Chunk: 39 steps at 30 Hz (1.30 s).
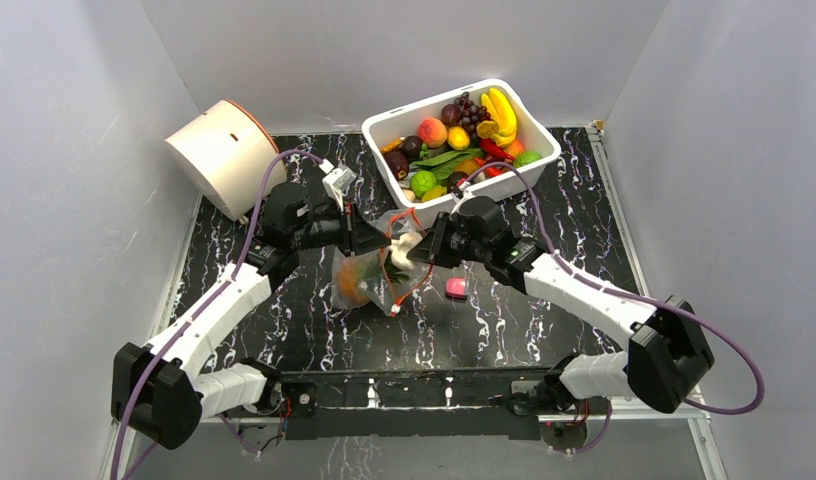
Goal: Place the food in the zip-top bag and seal the zipper
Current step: Place the fake vegetable in the zipper food storage bag.
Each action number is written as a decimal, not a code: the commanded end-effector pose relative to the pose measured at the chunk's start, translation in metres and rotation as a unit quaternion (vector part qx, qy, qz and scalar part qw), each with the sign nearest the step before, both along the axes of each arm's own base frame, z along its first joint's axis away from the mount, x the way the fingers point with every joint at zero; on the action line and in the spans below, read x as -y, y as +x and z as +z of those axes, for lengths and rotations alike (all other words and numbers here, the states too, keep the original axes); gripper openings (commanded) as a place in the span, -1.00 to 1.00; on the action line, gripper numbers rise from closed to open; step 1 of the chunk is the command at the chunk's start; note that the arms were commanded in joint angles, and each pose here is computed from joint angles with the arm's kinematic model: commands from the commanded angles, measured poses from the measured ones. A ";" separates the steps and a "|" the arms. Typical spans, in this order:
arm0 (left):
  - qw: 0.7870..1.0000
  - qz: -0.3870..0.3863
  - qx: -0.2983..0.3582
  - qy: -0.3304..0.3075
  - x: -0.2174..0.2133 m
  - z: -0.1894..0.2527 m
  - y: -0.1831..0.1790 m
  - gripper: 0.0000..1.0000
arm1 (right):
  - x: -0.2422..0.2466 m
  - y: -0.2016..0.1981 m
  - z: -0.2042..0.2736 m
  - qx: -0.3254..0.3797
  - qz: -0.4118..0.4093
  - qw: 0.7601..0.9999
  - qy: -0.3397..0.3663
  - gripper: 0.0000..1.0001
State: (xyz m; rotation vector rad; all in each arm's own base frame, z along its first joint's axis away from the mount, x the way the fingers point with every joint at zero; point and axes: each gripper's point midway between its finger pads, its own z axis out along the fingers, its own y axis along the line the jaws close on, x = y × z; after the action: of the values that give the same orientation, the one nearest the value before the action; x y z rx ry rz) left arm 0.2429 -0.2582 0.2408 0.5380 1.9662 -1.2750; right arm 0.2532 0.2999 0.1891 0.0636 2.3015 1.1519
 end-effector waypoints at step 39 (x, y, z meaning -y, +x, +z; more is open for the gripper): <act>0.998 -0.029 0.046 -0.043 0.005 0.028 -0.013 -1.00 | -0.047 0.025 0.027 0.089 0.004 0.996 0.010 -0.07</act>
State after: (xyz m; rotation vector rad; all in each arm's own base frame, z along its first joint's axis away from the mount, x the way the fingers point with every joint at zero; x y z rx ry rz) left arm 0.2358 -0.2668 0.2603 0.5740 1.8843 -1.3788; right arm 0.2691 0.3503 0.1773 0.0438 2.2518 1.1831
